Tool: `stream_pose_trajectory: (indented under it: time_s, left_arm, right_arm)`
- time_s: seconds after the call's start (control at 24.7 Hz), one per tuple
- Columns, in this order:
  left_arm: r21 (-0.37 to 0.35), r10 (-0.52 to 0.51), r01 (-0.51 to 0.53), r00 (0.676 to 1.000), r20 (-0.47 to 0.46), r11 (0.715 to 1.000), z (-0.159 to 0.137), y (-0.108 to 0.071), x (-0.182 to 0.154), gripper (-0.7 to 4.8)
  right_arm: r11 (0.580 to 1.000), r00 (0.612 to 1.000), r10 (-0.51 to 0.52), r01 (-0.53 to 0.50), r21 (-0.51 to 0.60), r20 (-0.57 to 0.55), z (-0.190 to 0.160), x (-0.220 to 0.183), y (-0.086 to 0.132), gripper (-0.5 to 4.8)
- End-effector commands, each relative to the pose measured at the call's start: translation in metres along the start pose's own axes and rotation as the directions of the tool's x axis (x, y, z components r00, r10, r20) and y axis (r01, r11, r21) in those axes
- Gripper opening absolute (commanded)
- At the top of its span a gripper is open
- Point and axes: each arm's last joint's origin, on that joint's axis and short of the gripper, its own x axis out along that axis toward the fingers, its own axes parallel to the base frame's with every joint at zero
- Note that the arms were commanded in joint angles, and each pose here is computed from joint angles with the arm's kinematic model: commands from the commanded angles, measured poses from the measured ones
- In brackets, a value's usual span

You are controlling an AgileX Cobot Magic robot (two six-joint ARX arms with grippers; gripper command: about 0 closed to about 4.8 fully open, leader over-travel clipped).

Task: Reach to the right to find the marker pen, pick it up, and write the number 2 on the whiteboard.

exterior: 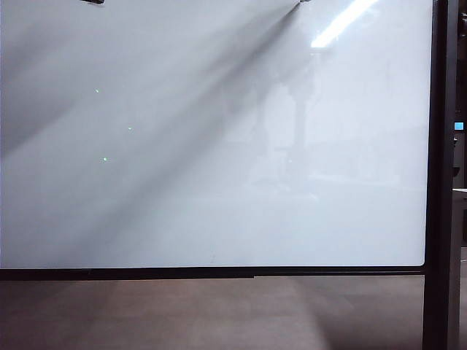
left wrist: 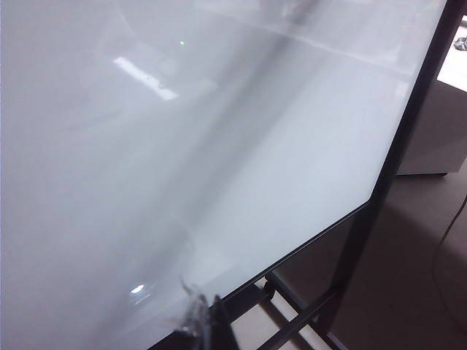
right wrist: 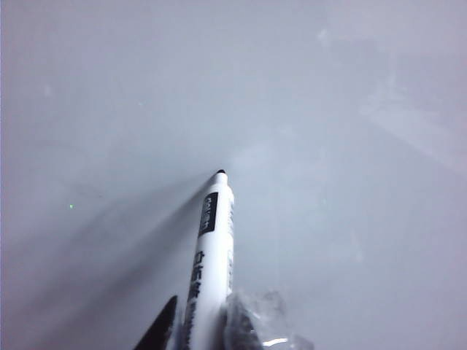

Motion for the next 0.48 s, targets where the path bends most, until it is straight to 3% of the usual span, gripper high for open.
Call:
stream_pose_trajectory:
  time_s: [0.04, 0.48]
  left_arm:
    - [0.009, -0.005, 0.004, 1.000, 0.020, 1.000, 0.0039, -0.0003, -0.0014, -0.05]
    - [0.008, -0.005, 0.005, 1.000, 0.017, 1.000, 0.0036, -0.0003, -0.0014, -0.05]
  right_arm:
    - [1.000, 0.999, -0.004, 0.004, 0.005, 0.037, 0.0056, -0.0009, 0.0001, -0.01]
    - [1.000, 0.999, 0.026, -0.026, 0.004, 0.037, 0.0055, -0.0009, 0.0010, -0.01]
